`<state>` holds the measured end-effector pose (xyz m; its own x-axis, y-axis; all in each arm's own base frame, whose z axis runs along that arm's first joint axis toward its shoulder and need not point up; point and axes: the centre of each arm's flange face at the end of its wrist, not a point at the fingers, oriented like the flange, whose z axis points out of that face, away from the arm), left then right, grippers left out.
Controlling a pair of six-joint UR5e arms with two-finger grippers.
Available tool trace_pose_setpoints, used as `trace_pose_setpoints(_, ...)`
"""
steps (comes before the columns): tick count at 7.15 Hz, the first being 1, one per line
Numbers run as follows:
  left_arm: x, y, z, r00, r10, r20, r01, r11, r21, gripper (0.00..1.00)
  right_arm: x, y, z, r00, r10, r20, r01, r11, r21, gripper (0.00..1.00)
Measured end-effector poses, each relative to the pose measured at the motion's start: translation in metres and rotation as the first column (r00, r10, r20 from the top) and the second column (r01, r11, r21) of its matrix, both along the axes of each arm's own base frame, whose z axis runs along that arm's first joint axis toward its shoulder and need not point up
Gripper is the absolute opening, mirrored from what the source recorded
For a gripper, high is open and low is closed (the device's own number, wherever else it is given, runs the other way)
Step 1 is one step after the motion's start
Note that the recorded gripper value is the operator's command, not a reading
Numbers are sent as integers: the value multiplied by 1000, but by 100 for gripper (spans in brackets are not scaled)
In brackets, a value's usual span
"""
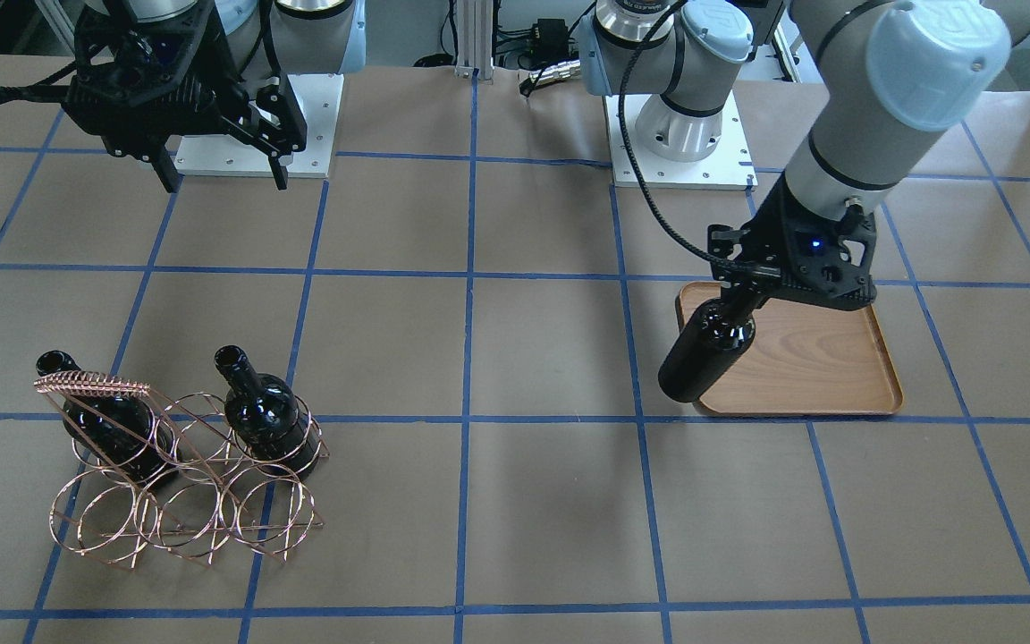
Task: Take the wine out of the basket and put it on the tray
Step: 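Carry the bottle over the wooden tray with the left gripper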
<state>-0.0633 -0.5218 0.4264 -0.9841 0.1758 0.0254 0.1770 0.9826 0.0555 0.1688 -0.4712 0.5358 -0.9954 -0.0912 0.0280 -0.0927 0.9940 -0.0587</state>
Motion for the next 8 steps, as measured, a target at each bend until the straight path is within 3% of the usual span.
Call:
trace_pose_setpoints(5,114,28,-18,995,-99,-2,99,991,85,0,1,3,1,1000,0,1,0,1000,-1,100)
trace_pose_setpoints(8,160,44,-38,994,-109,-12,110,986,129,0,1,4,1,1000,-1,2,1,1000,-1,100)
